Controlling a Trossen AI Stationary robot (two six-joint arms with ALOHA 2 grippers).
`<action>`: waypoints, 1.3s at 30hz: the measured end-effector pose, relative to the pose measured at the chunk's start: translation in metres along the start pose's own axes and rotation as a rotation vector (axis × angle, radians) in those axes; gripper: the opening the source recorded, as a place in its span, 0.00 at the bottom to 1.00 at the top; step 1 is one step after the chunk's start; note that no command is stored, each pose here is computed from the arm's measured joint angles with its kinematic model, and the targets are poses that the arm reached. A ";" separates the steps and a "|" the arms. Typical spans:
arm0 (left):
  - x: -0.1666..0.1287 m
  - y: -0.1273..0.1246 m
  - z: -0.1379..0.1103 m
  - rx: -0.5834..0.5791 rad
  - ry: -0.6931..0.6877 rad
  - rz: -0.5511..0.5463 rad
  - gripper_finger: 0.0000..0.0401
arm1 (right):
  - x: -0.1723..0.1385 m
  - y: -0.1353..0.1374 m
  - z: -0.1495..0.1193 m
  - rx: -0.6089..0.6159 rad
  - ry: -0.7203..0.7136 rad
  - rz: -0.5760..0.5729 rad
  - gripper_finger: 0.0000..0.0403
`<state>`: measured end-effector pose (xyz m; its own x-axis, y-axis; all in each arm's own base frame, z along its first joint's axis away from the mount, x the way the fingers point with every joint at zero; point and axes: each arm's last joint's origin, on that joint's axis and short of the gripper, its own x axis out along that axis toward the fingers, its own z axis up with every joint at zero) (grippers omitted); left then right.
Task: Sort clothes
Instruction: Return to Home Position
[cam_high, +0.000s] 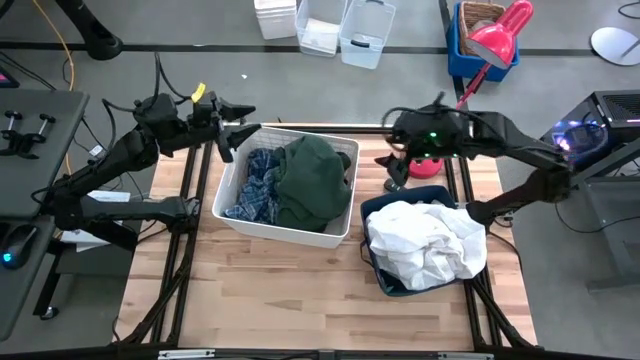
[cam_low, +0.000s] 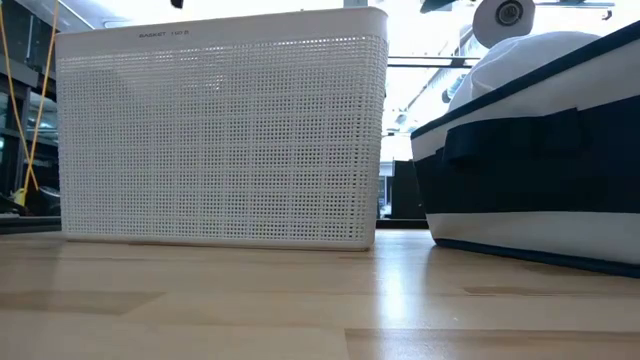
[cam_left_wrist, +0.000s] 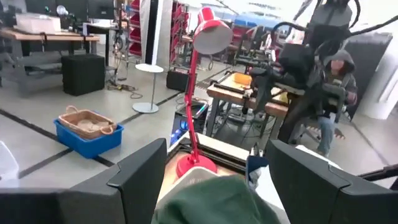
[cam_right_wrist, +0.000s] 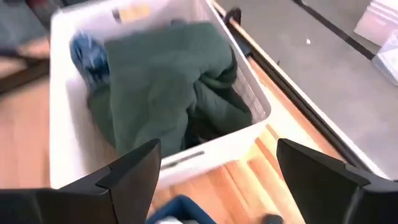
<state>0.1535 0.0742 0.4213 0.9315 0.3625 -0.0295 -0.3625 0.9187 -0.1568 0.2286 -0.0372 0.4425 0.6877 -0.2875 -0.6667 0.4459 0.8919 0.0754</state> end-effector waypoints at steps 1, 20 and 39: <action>0.000 0.001 -0.007 -0.020 -0.010 -0.002 0.66 | -0.001 -0.001 -0.004 0.028 -0.026 0.008 0.78; -0.070 0.017 -0.078 -0.230 -0.302 0.102 0.66 | 0.005 -0.027 -0.112 0.496 -0.355 0.203 0.78; -0.079 0.032 -0.196 -0.354 -0.378 -0.033 0.08 | -0.012 -0.033 -0.119 0.552 -0.460 0.275 0.04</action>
<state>0.0738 0.0439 0.2254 0.8428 0.4256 0.3294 -0.2399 0.8450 -0.4780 0.1373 -0.0210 0.3597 0.9304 -0.3043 -0.2042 0.3626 0.6833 0.6337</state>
